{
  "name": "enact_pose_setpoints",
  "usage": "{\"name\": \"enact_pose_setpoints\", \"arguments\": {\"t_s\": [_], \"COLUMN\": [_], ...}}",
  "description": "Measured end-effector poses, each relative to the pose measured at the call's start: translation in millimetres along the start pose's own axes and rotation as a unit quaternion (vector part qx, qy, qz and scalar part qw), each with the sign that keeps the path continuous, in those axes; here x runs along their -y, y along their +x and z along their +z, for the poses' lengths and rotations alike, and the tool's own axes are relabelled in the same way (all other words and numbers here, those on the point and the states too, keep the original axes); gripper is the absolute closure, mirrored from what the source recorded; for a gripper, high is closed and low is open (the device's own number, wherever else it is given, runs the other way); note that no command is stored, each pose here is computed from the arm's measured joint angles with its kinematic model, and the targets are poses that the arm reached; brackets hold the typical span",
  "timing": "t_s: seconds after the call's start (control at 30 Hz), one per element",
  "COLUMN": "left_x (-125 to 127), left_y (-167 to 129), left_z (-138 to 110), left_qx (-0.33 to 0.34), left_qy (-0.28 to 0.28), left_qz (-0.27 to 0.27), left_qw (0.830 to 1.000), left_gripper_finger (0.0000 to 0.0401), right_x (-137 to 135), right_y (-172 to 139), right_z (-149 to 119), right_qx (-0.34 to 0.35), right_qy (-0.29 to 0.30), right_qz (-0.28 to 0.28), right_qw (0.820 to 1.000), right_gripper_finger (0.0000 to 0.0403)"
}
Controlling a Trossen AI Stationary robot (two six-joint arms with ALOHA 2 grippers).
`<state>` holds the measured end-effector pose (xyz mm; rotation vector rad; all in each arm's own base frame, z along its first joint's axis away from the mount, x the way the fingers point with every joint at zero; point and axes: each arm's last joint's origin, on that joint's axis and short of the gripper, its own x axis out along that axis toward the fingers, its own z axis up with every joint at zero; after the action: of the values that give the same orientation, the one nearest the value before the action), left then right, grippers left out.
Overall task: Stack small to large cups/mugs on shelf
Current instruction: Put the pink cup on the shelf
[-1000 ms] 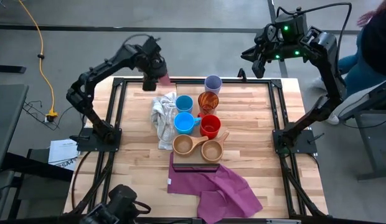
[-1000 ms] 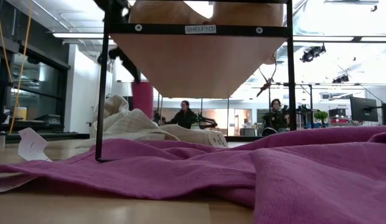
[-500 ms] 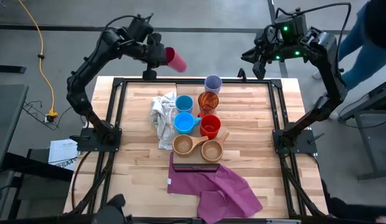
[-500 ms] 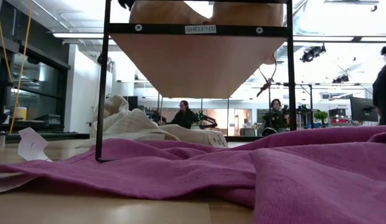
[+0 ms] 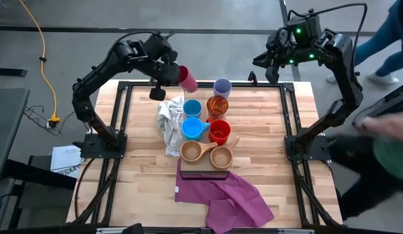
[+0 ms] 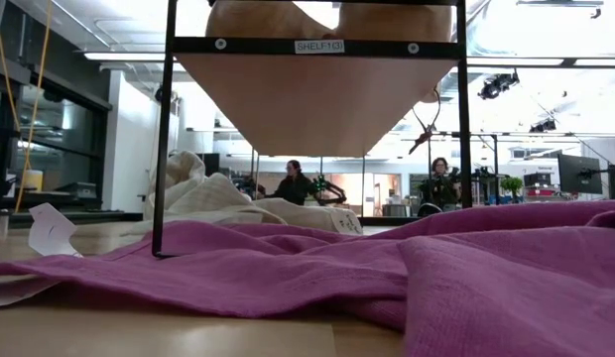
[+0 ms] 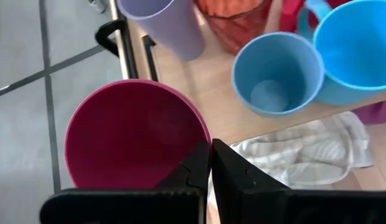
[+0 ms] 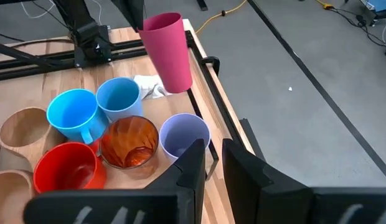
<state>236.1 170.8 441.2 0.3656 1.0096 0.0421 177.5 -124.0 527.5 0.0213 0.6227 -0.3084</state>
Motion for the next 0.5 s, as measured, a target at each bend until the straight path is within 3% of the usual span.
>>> {"name": "enact_pose_setpoints", "arguments": {"t_s": [0.5], "left_x": [4], "left_y": [15], "left_z": [5], "left_qx": [-0.016], "left_qy": [0.01], "left_qz": [-0.036], "left_qw": [0.999], "left_gripper_finger": [0.0401], "right_x": [-1], "right_y": [0], "right_z": [-1], "right_qx": [0.0], "right_qy": [0.0], "right_qz": [0.016], "right_qw": [1.0], "right_gripper_finger": [0.0357]}}
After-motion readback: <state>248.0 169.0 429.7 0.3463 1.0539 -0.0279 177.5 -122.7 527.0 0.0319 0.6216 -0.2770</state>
